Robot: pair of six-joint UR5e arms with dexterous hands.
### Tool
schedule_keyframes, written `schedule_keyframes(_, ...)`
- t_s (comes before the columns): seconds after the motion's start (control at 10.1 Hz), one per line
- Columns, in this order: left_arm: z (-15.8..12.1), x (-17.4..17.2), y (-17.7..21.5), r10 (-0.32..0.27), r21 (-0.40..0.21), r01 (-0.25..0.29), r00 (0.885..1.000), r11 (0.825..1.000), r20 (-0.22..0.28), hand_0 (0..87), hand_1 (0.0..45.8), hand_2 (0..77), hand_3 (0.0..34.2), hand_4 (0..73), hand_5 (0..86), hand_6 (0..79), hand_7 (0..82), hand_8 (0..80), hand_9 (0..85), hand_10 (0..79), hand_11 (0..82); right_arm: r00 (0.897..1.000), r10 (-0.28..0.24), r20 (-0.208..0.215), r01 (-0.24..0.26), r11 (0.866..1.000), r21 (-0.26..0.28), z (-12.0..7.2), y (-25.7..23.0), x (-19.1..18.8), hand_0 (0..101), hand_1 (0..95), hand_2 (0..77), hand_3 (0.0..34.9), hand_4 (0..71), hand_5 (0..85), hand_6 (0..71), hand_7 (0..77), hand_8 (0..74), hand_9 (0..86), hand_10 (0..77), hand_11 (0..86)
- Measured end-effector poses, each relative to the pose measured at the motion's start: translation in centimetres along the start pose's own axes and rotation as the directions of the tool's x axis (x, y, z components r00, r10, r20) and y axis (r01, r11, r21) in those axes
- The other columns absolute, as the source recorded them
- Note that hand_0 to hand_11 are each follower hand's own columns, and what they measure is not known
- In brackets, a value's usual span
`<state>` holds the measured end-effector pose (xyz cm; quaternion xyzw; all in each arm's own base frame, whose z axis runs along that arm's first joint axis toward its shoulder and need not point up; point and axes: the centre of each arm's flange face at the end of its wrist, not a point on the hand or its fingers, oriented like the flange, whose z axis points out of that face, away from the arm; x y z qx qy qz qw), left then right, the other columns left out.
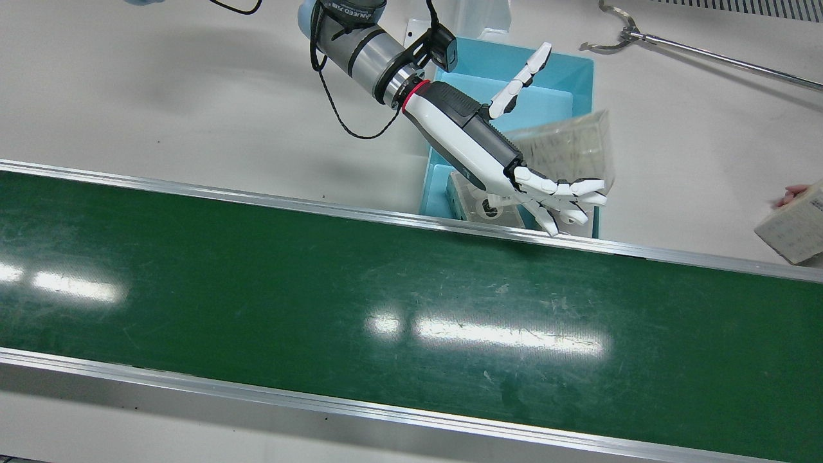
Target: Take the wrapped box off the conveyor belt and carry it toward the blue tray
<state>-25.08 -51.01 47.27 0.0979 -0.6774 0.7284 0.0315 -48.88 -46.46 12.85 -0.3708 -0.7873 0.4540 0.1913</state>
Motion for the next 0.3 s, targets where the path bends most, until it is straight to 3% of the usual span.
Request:
schedule_keyframes(0.1, 0.0, 0.0, 0.0, 0.0, 0.0, 0.0, 1.0, 1.0, 0.0, 0.0, 0.0, 1.1, 0.0, 0.0, 1.1, 0.5, 0.5, 0.5, 0.0, 0.5, 0.5, 1.0, 0.006, -0.01, -0.006, 1.0, -0.001, 0.02, 0.04, 0.09, 49, 12.5, 2.2, 0.0, 12.5, 19.1, 9.8, 7.1, 10.4, 4.4, 0.0, 1.1)
schedule_keyframes(0.2, 0.0, 0.0, 0.0, 0.0, 0.0, 0.0, 1.0, 1.0, 0.0, 0.0, 0.0, 0.5, 0.0, 0.0, 1.1, 0.5, 0.5, 0.5, 0.5, 0.5, 0.5, 1.0, 0.01, -0.016, -0.01, 1.0, 0.0, 0.0, 0.03, 0.06, 49, 10.9, 2.2, 0.0, 12.0, 25.6, 0.0, 7.1, 0.0, 6.5, 0.0, 1.1)
schedule_keyframes(0.3, 0.0, 0.0, 0.0, 0.0, 0.0, 0.0, 1.0, 1.0, 0.0, 0.0, 0.0, 0.5, 0.0, 0.0, 1.1, 0.5, 0.5, 0.5, 0.5, 0.5, 0.5, 1.0, 0.011, -0.016, -0.011, 1.0, 0.002, -0.08, -0.09, -0.18, 49, 10.9, 2.2, 0.0, 12.0, 25.6, 0.0, 7.1, 0.0, 6.5, 0.0, 1.1)
